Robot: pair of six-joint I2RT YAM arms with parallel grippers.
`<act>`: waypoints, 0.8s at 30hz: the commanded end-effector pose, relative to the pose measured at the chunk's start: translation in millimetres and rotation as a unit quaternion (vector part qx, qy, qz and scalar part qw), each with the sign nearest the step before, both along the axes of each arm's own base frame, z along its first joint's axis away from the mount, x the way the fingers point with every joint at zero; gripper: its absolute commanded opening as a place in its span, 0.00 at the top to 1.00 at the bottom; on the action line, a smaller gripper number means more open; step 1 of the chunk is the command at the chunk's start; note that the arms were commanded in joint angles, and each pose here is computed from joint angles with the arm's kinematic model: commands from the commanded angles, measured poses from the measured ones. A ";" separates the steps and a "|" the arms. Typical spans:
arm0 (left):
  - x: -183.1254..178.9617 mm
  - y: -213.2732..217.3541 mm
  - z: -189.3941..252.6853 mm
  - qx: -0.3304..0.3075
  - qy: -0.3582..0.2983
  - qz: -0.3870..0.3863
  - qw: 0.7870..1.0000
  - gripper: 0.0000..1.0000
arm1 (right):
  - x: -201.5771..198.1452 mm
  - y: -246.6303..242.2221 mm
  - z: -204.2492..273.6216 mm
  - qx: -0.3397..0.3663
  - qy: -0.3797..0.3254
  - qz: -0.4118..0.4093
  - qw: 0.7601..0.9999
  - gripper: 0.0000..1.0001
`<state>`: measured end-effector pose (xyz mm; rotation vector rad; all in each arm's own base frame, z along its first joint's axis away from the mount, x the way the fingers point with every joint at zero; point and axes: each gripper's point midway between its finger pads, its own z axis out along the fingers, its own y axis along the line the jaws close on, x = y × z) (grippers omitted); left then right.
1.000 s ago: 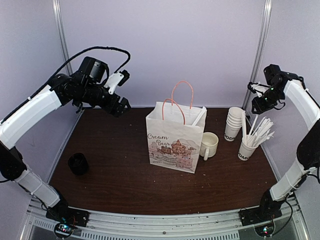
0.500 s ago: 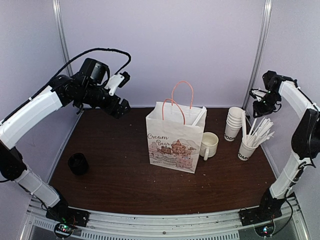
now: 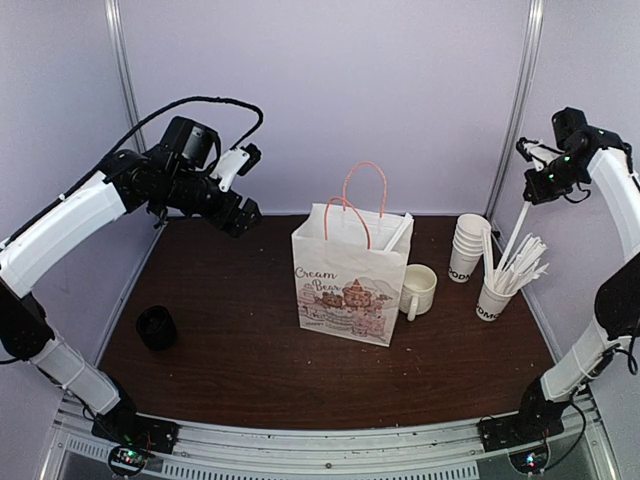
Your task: Pack the takeout coffee
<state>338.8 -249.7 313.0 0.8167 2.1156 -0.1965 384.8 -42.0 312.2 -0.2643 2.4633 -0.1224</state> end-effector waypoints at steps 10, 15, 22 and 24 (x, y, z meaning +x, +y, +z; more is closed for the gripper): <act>19.6 -18.6 10.3 -0.012 -0.007 -0.013 1.000 0.10 | -77.9 36.3 184.9 -0.019 -0.261 0.085 0.961 1.00; 19.1 -12.8 11.0 -0.010 -0.011 -0.001 1.000 0.10 | -89.9 115.9 202.9 0.176 -0.266 0.249 0.915 1.00; 12.9 -3.3 10.8 -0.011 -0.012 0.014 1.000 0.10 | -89.0 166.8 219.6 0.271 -0.252 0.345 0.863 1.00; 11.7 -0.4 12.5 -0.011 -0.015 0.018 1.000 0.10 | -85.8 186.7 216.3 0.276 -0.238 0.366 0.856 1.00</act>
